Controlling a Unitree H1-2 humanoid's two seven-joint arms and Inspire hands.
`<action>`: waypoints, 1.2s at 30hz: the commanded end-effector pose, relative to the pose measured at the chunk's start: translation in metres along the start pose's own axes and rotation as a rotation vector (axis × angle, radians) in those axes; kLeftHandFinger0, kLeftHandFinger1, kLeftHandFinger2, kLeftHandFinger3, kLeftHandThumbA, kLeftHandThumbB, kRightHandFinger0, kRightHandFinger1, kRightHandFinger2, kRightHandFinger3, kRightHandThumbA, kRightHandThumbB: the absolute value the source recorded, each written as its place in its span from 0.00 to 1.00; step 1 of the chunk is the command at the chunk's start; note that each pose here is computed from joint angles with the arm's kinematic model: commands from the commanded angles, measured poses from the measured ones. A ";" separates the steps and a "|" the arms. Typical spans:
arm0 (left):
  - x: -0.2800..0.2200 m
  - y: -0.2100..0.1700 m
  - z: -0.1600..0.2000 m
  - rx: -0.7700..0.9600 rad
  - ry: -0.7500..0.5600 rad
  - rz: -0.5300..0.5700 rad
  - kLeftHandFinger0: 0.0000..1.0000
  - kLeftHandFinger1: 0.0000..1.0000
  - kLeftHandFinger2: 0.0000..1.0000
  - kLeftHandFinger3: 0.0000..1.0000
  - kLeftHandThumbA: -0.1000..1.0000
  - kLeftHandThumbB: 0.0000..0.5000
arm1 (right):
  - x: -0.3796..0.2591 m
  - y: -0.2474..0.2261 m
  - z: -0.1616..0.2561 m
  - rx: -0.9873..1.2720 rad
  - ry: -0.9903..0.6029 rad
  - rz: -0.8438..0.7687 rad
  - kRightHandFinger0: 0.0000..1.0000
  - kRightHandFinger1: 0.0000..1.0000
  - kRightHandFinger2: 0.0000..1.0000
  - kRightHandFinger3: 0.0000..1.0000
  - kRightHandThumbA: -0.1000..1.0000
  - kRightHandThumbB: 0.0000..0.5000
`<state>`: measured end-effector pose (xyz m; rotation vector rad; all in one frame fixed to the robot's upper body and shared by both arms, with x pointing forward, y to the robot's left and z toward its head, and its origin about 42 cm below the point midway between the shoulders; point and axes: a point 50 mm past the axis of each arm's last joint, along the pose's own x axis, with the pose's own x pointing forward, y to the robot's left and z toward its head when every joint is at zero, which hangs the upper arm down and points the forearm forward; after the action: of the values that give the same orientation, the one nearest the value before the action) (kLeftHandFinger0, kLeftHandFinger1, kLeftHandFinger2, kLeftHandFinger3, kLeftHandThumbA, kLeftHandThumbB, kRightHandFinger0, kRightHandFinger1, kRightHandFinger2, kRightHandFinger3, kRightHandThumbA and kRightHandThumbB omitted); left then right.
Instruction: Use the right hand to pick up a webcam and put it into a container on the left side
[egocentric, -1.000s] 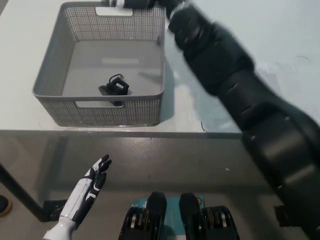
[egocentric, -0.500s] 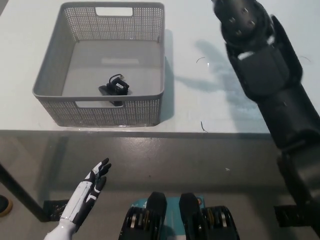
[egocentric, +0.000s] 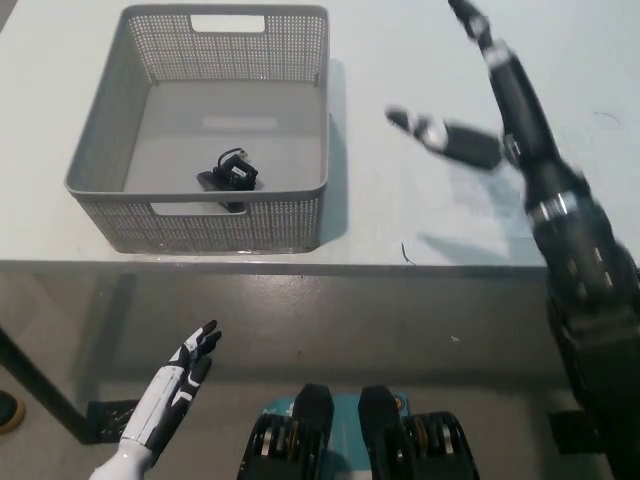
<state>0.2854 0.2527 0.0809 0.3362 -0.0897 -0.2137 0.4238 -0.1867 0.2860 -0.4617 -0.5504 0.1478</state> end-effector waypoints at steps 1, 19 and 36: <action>0.023 0.021 0.026 0.010 -0.131 0.023 1.00 1.00 1.00 1.00 1.00 0.24 | -0.116 -0.055 0.127 0.110 -0.406 0.056 1.00 1.00 1.00 1.00 1.00 0.67; 0.033 0.031 0.035 -0.003 -0.188 0.059 1.00 1.00 1.00 1.00 1.00 0.23 | -0.212 0.014 -0.009 0.298 0.078 0.064 1.00 1.00 1.00 1.00 1.00 0.58; 0.021 0.021 0.025 -0.022 -0.161 0.081 1.00 1.00 1.00 1.00 1.00 0.26 | -0.225 0.055 -0.088 0.430 0.304 0.057 1.00 1.00 1.00 1.00 1.00 0.44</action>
<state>0.3078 0.2588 0.1033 0.3006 -0.1846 -0.1774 0.2732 -0.2288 0.0774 -0.1231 -0.1016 0.2342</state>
